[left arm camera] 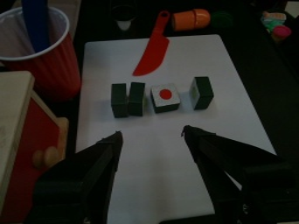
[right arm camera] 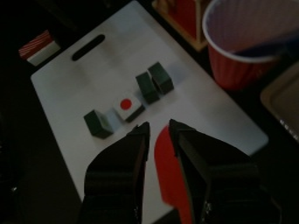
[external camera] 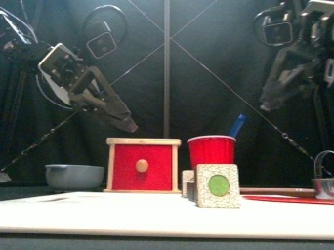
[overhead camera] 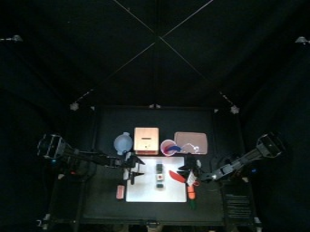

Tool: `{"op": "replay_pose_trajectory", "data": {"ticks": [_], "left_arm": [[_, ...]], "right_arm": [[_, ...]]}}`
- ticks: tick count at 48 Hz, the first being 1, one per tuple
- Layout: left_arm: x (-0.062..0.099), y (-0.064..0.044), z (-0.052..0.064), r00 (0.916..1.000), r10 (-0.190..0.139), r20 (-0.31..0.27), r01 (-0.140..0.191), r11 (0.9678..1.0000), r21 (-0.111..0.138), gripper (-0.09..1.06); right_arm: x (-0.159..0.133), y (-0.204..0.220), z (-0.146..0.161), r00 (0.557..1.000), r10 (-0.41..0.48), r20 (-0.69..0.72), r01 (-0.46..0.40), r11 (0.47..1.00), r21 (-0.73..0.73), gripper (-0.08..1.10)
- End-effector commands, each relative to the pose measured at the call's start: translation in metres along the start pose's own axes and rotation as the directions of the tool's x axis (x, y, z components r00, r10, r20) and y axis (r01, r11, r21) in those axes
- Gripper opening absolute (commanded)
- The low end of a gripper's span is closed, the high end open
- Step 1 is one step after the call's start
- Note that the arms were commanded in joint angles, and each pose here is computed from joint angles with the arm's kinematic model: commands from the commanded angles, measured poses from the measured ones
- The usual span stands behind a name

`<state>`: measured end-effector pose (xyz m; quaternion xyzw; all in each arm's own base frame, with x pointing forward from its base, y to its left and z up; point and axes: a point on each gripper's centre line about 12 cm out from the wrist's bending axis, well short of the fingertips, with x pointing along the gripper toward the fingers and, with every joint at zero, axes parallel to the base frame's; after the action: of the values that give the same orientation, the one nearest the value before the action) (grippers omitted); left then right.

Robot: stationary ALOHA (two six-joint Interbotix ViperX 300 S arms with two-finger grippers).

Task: Place sushi on board then cut the sushi with the knife then place the pieces on the plate
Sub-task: Place the 4 sushi pieces on the plate

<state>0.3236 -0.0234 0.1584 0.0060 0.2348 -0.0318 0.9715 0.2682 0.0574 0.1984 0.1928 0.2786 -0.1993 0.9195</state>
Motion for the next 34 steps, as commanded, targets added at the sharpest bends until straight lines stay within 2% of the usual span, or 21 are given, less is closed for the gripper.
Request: {"op": "replay_pose_trajectory", "data": {"ticks": [1,9,14,25,34], "left_arm": [[-0.003,0.003,0.003,0.9997,0.01,0.023,-0.01,0.9998,-0.014,0.92],[-0.004,0.008,-0.003,0.9995,0.029,0.015,-0.028,0.9992,-0.029,0.92],[-0.004,0.011,-0.005,0.9992,0.037,0.013,-0.037,0.9989,-0.029,0.92],[-0.004,0.015,-0.006,0.9989,0.047,0.01,-0.046,0.9985,-0.03,0.92],[-0.003,0.015,-0.009,0.9989,0.046,-0.001,-0.046,0.9985,-0.028,0.92]], "right_arm": [[0.02,0.006,0.016,1.0,0.008,0.019,-0.006,0.998,-0.065,0.69],[0.046,0.006,0.032,1.0,-0.007,0.002,0.007,0.99,-0.14,0.82],[0.06,0.004,0.046,1.0,-0.001,-0.009,0.0,0.984,-0.179,0.87],[0.089,-0.004,0.06,0.997,0.028,-0.068,-0.042,0.978,-0.203,0.85],[0.106,-0.017,0.061,0.994,0.01,-0.112,-0.033,0.977,-0.212,0.78]]}}
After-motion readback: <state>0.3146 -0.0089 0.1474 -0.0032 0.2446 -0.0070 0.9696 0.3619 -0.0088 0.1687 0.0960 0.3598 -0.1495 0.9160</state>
